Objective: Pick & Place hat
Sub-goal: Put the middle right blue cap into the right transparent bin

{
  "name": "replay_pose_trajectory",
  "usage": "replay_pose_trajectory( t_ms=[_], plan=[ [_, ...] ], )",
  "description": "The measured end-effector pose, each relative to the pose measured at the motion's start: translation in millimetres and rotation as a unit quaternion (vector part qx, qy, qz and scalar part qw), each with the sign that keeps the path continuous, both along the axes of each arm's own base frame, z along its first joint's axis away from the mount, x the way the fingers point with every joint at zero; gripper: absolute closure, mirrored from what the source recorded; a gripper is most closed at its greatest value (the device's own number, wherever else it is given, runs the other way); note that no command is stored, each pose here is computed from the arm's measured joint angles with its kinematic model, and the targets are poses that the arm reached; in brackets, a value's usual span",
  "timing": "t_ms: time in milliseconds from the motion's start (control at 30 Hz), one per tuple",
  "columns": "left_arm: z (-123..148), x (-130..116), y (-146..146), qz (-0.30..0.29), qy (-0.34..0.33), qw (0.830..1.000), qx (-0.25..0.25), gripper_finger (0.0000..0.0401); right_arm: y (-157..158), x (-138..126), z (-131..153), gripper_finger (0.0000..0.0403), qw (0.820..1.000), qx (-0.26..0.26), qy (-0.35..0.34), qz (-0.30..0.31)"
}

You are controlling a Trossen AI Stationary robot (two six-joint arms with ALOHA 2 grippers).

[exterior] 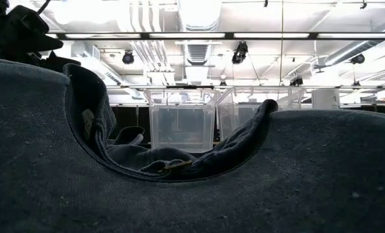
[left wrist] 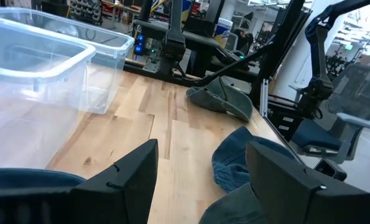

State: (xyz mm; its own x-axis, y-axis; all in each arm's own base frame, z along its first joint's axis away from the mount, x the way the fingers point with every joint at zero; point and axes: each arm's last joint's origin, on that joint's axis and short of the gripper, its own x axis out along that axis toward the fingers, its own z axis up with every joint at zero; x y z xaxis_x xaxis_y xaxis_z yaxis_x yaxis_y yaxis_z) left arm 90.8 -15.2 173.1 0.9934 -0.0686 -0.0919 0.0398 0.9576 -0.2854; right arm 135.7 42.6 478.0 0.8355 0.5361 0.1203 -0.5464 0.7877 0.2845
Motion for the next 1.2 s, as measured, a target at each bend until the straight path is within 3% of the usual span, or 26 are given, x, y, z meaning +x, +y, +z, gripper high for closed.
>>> replay_pose_trajectory(
  t_ms=[133, 200, 267, 333, 467, 667, 933, 1067, 1200],
  plan=[
    [0, 0, 0, 0.001, 0.001, 1.0, -0.011, 0.0165, -4, 8, -7, 0.039, 0.994, 0.031, 0.044, -0.094],
    [0, 0, 0, 0.001, 0.001, 1.0, -0.011, 0.0165, -9, 13, -16, 0.039, 0.974, 0.063, 0.103, -0.193],
    [0, 0, 0, 0.001, 0.001, 1.0, -0.011, 0.0165, -14, 17, -30, 0.039, 0.935, 0.085, 0.167, -0.303],
    [0, 0, 0, 0.001, 0.001, 1.0, -0.011, 0.0165, -19, 19, -45, 0.039, 0.884, 0.097, 0.217, -0.402],
    [0, 0, 0, 0.001, 0.001, 1.0, -0.011, 0.0165, -26, 23, -64, 0.039, 0.801, 0.109, 0.256, -0.529],
    [0, 0, 0, 0.001, 0.001, 1.0, -0.011, 0.0165, -45, 38, -75, 0.039, 0.736, 0.116, 0.265, -0.613],
    [0, 0, 0, 0.001, 0.001, 1.0, -0.012, 0.0165, -98, 65, -93, 0.039, 0.684, 0.077, 0.333, -0.645],
    [0, 0, 0, 0.003, 0.002, 1.0, -0.028, 0.0165, -133, 74, -101, 0.039, 0.679, 0.084, 0.355, -0.636],
    [0, 0, 0, 0.003, 0.002, 0.999, -0.036, 0.0165, -163, 78, -112, 0.039, 0.691, 0.1, 0.379, -0.607]
  ],
)
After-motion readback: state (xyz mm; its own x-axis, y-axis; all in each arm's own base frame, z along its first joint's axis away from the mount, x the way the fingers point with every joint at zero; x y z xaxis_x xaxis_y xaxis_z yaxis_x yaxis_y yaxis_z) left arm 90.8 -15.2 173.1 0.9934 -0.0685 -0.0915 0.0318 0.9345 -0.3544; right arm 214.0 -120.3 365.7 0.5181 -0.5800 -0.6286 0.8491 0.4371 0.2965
